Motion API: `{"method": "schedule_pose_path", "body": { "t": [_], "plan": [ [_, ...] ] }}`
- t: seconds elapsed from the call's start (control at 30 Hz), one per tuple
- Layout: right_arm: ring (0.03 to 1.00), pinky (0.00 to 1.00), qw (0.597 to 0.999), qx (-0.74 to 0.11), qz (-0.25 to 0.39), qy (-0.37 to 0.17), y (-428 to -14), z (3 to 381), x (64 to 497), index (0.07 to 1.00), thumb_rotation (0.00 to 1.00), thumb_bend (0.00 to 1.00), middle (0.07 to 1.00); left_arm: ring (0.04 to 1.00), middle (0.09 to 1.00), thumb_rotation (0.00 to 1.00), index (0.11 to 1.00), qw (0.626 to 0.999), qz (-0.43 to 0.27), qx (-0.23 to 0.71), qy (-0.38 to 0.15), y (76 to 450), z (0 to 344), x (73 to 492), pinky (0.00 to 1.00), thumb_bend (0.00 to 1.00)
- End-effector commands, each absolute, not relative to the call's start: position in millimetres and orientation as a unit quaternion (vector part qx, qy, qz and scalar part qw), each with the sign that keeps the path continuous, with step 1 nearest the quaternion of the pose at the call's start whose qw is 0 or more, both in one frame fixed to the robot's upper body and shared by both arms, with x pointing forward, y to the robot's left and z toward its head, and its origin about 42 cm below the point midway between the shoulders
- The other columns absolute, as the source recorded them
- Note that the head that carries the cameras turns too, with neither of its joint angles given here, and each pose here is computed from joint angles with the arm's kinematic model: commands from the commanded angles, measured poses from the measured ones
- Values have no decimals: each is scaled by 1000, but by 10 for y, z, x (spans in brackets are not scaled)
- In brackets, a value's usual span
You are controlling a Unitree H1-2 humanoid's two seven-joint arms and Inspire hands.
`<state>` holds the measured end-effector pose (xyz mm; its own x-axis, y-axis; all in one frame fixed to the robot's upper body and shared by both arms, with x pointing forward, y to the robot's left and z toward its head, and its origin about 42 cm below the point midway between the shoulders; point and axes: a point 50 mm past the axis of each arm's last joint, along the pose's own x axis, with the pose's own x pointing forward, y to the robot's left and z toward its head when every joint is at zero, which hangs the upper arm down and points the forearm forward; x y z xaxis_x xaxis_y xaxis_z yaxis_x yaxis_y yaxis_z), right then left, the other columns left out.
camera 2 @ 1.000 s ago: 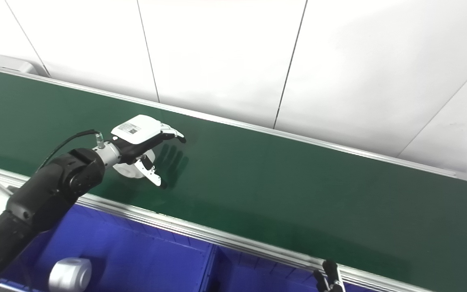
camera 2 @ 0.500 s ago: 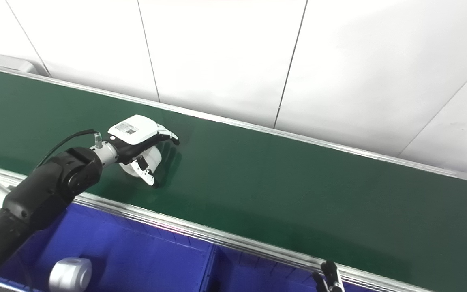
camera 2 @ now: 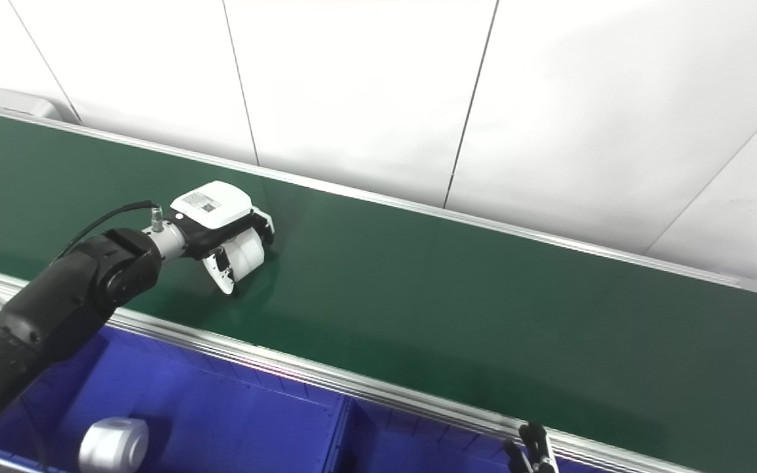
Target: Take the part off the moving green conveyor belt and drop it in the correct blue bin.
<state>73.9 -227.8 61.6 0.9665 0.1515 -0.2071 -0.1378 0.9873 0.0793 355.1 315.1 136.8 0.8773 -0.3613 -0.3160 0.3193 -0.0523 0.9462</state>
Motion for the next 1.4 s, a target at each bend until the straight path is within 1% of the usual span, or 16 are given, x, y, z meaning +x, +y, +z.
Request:
{"method": "schedule_pose_path", "body": {
  "t": [0.0, 0.17, 0.23, 0.4, 0.53, 0.67, 0.73, 0.83, 0.97, 1.03, 1.1, 1.17, 1.23, 1.27, 1.3, 1.37],
  "plan": [
    [945, 992, 992, 32, 78, 95, -2272, 704, 734, 1000, 1000, 961, 980, 502, 537, 8, 454, 688, -236, 685, -30, 3148, 1512, 3641, 464, 530],
    [946, 987, 992, 30, 76, 96, -2271, 708, 729, 1000, 1000, 962, 983, 495, 530, 0, 453, 679, -246, 692, -25, 3103, 1491, 3623, 451, 520],
    [944, 985, 992, 32, 76, 94, -2266, 710, 730, 1000, 1000, 964, 982, 468, 523, 0, 459, 678, -246, 692, -24, 3097, 1493, 3626, 410, 521],
    [937, 979, 992, 30, 76, 93, -2262, 717, 729, 1000, 1000, 962, 980, 452, 523, 0, 458, 670, -251, 698, -25, 3100, 1513, 3642, 381, 522],
    [935, 972, 992, 29, 76, 93, -2267, 720, 726, 1000, 1000, 960, 979, 450, 521, 0, 456, 665, -250, 703, -29, 3096, 1545, 3651, 378, 522],
    [939, 974, 992, 29, 77, 92, -2267, 734, 731, 1000, 1000, 957, 981, 475, 517, 0, 463, 665, -246, 704, -45, 3085, 1584, 3649, 399, 523],
    [940, 976, 992, 29, 77, 92, -2267, 741, 732, 1000, 1000, 953, 980, 450, 504, 0, 473, 666, -245, 702, -56, 3077, 1607, 3644, 374, 524],
    [938, 974, 992, 32, 75, 93, -2268, 751, 731, 1000, 1000, 956, 979, 424, 497, 0, 475, 676, -242, 690, -87, 3013, 1734, 3584, 365, 525],
    [939, 977, 993, 32, 75, 91, -2270, 778, 736, 1000, 1000, 958, 979, 338, 421, 0, 493, 695, -231, 666, -140, 2856, 2039, 3385, 309, 524],
    [946, 989, 992, 33, 75, 92, -2269, 798, 742, 1000, 1000, 956, 984, 342, 415, 0, 497, 703, -226, 655, -161, 2794, 2180, 3245, 327, 523],
    [951, 991, 992, 33, 77, 92, -2271, 819, 753, 1000, 1000, 950, 989, 392, 449, 0, 495, 711, -223, 644, -175, 2754, 2285, 3119, 384, 526],
    [950, 990, 992, 33, 79, 91, -2282, 857, 781, 1000, 1000, 945, 989, 380, 439, 0, 500, 722, -224, 627, -190, 2707, 2370, 2881, 380, 524],
    [953, 997, 992, 31, 82, 89, -2292, 898, 806, 1000, 1000, 929, 992, 351, 420, 0, 501, 734, -229, 612, -184, 2669, 2392, 2653, 358, 523],
    [955, 999, 992, 29, 83, 88, -2297, 918, 817, 1000, 1000, 930, 995, 368, 430, 0, 501, 741, -233, 605, -176, 2652, 2379, 2557, 380, 524],
    [961, 1000, 992, 29, 84, 87, -2304, 936, 824, 1000, 1000, 931, 999, 413, 469, 0, 487, 750, -236, 595, -167, 2635, 2344, 2452, 415, 524],
    [961, 1000, 992, 29, 84, 87, -2331, 973, 835, 1000, 1000, 936, 1000, 464, 502, 0, 467, 764, -248, 578, -144, 2604, 2258, 2268, 443, 523]
  ]
}}
